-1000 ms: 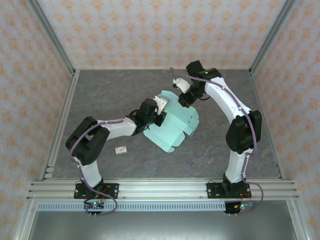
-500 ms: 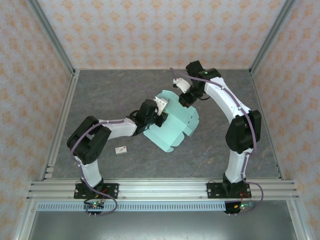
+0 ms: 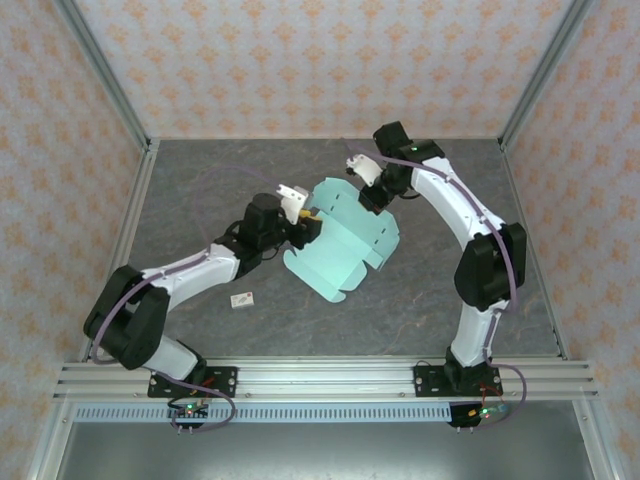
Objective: Fold the paper box
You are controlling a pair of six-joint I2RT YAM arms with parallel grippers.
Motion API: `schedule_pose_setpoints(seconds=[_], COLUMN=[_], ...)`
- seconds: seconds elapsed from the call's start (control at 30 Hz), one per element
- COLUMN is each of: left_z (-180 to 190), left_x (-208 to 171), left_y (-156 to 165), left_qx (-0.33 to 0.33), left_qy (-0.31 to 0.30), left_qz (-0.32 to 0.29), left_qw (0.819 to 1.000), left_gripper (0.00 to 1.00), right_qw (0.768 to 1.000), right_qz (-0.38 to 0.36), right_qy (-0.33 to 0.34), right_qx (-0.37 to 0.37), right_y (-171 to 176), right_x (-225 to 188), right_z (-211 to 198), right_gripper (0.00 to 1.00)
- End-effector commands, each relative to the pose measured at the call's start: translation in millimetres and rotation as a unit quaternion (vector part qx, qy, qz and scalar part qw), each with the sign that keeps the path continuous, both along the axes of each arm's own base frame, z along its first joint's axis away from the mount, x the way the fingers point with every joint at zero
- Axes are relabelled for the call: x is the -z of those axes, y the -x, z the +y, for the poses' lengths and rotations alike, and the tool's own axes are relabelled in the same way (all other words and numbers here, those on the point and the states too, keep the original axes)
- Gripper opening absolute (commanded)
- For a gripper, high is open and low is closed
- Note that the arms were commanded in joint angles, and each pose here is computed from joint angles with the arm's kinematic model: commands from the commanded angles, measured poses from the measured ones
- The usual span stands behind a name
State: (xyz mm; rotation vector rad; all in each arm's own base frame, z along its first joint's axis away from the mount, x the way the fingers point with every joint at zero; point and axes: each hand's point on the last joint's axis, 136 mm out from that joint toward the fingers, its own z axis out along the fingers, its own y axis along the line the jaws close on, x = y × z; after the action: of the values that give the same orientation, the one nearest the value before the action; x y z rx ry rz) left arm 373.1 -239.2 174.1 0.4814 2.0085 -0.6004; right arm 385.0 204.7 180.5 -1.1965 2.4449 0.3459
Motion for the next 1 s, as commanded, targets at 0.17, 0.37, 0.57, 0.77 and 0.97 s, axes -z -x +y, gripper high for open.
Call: schedule_pose_setpoints(seconds=[0.17,0.37,0.57,0.77,0.97], left_z=[40,25,10,-7,-20], left_x=[-17,-41,-59,-64,-55], left_y=[4,-4,-31,-52,-63], left_qx=[-0.079,-0.048,-0.022,0.002,0.021], left_qy=[0.104,0.144,0.177,0.185,0.191], left_qz=[0.092,0.096,0.13,0.144,0.166], left_qw=[0.987,0.984,0.975,0.972,0.967], left_gripper=[0.41,0.4,0.41,0.42,0.44], right_qw=[0.992,0.988,0.99,0.991,0.991], right_qz=[-0.101,-0.107,-0.095,-0.089,-0.084], right_qy=[0.068,0.09,0.066,0.063,0.062], right_qx=[-0.045,-0.068,-0.081,-0.082,-0.078], right_y=[-5,-3,3,5,5], right_x=[-15,-3,-3,-3,-1], right_z=[-7,2,10,12,12], right_gripper=[0.0,0.0,0.0,0.0,0.0])
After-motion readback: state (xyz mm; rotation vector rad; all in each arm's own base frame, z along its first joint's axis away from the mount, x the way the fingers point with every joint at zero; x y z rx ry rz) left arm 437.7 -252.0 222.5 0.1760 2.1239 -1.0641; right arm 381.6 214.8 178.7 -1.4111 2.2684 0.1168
